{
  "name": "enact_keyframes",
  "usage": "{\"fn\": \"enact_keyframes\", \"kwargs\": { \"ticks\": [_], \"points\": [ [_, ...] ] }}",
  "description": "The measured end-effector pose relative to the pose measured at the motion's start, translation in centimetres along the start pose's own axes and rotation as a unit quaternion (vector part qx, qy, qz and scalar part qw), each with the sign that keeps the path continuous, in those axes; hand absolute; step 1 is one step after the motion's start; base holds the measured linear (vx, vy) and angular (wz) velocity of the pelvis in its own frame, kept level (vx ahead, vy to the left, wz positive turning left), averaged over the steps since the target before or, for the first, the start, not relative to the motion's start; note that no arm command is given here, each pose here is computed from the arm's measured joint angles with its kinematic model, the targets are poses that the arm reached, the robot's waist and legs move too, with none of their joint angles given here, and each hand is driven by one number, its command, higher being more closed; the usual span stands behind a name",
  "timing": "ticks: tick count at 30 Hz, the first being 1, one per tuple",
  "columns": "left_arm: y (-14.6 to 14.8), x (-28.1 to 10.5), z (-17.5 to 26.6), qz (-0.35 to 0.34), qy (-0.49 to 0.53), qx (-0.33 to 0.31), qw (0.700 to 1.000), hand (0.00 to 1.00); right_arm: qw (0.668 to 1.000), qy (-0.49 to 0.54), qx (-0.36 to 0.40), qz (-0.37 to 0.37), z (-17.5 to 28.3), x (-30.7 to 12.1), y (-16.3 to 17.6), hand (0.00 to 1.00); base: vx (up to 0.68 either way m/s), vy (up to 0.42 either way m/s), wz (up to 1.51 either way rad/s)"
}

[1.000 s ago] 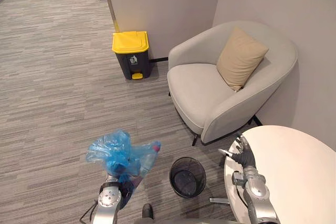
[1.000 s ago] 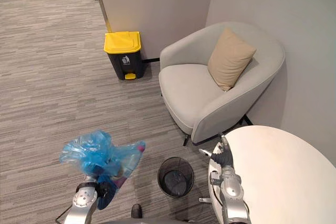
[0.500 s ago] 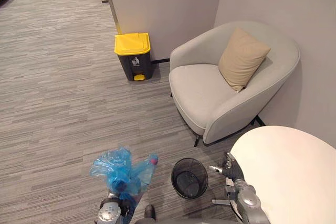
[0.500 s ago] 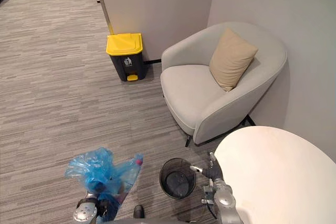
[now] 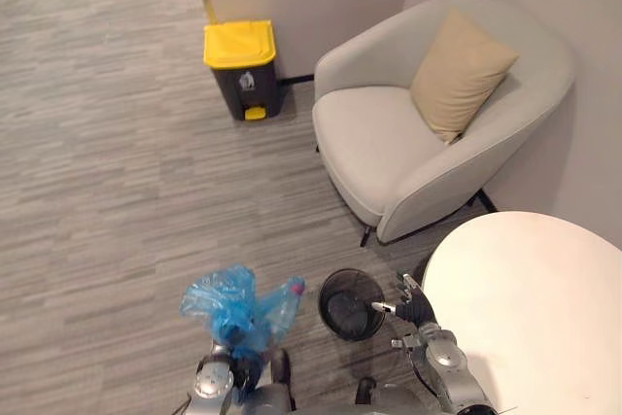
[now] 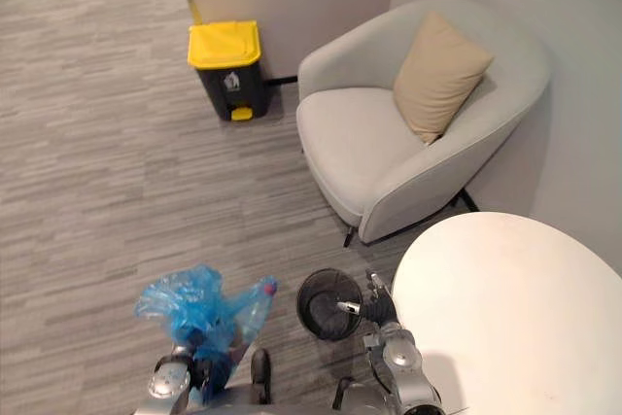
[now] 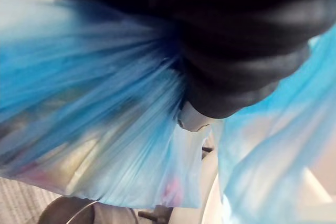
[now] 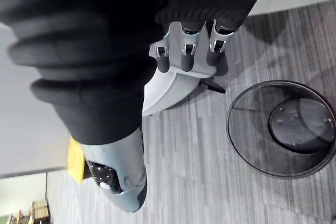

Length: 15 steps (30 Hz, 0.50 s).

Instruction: Gather rubbish on tea table into small bin, then transfer packed bag to large trash can.

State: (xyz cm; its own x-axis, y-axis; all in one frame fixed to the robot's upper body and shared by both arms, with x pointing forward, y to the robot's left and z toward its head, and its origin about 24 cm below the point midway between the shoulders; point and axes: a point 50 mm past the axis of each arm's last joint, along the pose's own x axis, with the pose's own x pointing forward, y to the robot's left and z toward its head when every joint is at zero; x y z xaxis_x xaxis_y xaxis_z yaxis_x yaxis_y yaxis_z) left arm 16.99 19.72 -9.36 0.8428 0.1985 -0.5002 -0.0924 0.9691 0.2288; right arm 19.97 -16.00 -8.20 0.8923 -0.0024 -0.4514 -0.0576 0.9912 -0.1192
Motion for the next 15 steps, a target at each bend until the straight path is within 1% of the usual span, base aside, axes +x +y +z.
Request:
{"fn": "enact_keyframes", "kwargs": {
  "ticks": [2, 4, 6, 8, 11, 15],
  "points": [
    [0.4, 0.3, 1.4, 0.006, -0.029, -0.003, 1.000, 1.00, 1.000, -0.013, -0.003, 0.010, 0.7, 0.3, 0.8, 0.00, -0.07, -0.080, 0.84],
    [0.8, 0.3, 1.6, 0.013, -0.035, -0.002, 0.999, 1.00, 0.999, -0.027, -0.010, 0.021, 1.6, 0.7, 1.3, 0.00, -0.17, -0.144, 0.52],
    [-0.2, -0.2, 1.1, 0.013, -0.027, -0.019, 0.999, 1.00, 0.998, -0.046, -0.026, 0.018, 2.7, 1.3, 0.6, 0.00, -0.26, -0.089, 0.00],
    [-0.2, -0.6, 0.5, 0.015, -0.018, -0.019, 1.000, 1.00, 0.998, -0.052, -0.024, 0.008, 2.8, 1.0, 0.2, 0.00, -0.19, -0.070, 0.27],
    [-0.6, -0.5, 0.9, 0.004, -0.024, -0.013, 1.000, 1.00, 0.999, -0.044, -0.015, -0.022, 2.1, 0.5, -1.1, 0.00, -0.12, -0.086, 0.67],
    [-1.3, -0.5, 1.2, -0.013, -0.031, -0.007, 0.999, 1.00, 0.998, -0.039, -0.001, -0.052, 1.7, 0.1, -2.1, 0.00, -0.09, 0.031, 0.73]
  ]
}}
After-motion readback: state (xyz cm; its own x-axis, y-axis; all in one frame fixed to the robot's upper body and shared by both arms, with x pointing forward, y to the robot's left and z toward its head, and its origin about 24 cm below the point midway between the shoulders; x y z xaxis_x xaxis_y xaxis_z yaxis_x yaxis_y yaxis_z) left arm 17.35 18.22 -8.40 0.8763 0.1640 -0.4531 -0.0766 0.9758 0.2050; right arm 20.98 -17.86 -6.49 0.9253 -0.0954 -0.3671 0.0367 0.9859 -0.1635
